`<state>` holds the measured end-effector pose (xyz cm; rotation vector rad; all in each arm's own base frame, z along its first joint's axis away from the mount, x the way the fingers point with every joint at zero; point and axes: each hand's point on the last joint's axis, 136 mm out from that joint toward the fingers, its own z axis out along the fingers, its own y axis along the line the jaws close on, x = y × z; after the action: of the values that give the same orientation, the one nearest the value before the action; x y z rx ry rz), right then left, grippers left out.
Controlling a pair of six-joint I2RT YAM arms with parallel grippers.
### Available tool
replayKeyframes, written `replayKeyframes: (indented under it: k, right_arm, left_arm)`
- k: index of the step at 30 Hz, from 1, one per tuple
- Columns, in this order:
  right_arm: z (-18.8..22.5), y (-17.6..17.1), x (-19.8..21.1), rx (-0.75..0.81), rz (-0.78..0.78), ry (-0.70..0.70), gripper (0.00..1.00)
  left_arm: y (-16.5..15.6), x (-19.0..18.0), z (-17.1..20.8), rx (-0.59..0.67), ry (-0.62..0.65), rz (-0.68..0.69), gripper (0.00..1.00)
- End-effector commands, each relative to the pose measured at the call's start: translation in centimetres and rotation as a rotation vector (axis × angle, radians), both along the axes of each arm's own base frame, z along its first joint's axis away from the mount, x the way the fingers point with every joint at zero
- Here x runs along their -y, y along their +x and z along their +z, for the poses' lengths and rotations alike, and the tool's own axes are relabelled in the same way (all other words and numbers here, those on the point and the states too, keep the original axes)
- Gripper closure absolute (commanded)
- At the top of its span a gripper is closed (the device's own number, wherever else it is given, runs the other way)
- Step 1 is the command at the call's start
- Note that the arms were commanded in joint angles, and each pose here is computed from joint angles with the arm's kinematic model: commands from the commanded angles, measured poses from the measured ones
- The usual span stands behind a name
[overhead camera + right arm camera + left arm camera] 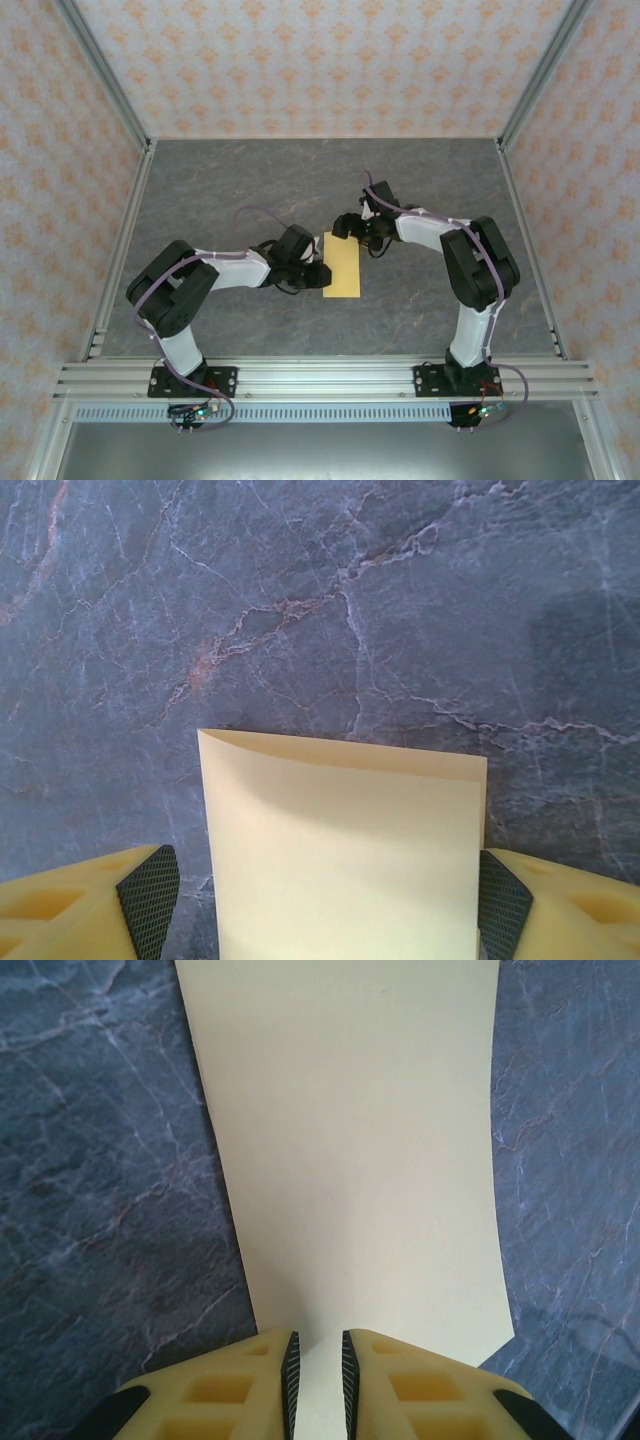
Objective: Fold a paper plane with a square sheet of paper (fold left side to right side)
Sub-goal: Fold the triangle a second time at the center of the table.
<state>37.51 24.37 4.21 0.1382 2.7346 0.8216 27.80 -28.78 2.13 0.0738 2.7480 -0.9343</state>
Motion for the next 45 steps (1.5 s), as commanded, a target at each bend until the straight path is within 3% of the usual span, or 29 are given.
replayKeyframes:
  k: [1,6,11,21,27,32,38,45]
  right_arm:
    - [0.1,0.5,-0.3,0.023,0.013,0.008,0.2]
    - [0.4,0.0,-0.8,0.013,0.025,0.059,0.21]
    - [1.0,-0.7,-1.0,0.017,0.051,0.091,0.34]
    - [1.3,-2.3,-0.3,0.006,0.068,0.084,0.39]
    - [3.6,-3.5,-1.3,-0.002,0.055,0.212,0.43]
    - [3.9,-4.5,-1.3,-0.076,0.022,0.242,0.5]
    - [4.6,-5.2,-1.4,-0.124,-0.011,0.271,0.54]
    - [4.8,-5.4,-1.5,-0.144,-0.028,0.276,0.55]
  left_arm:
    - [0.1,0.0,0.2,0.022,0.003,0.013,0.79]
    - [0.1,0.0,0.3,0.022,0.003,0.013,0.79]
    - [0.3,0.2,1.4,0.049,-0.017,0.013,0.75]
    - [0.7,-2.1,8.0,0.264,0.018,0.011,0.49]
    - [-0.6,-3.0,10.1,0.412,0.005,-0.059,0.41]
    - [-2.4,-3.2,11.4,0.527,0.041,-0.141,0.38]
    - [-5.2,-0.7,11.0,0.588,0.1,-0.286,0.34]
    - [-6.2,3.4,8.9,0.588,0.208,-0.376,0.33]
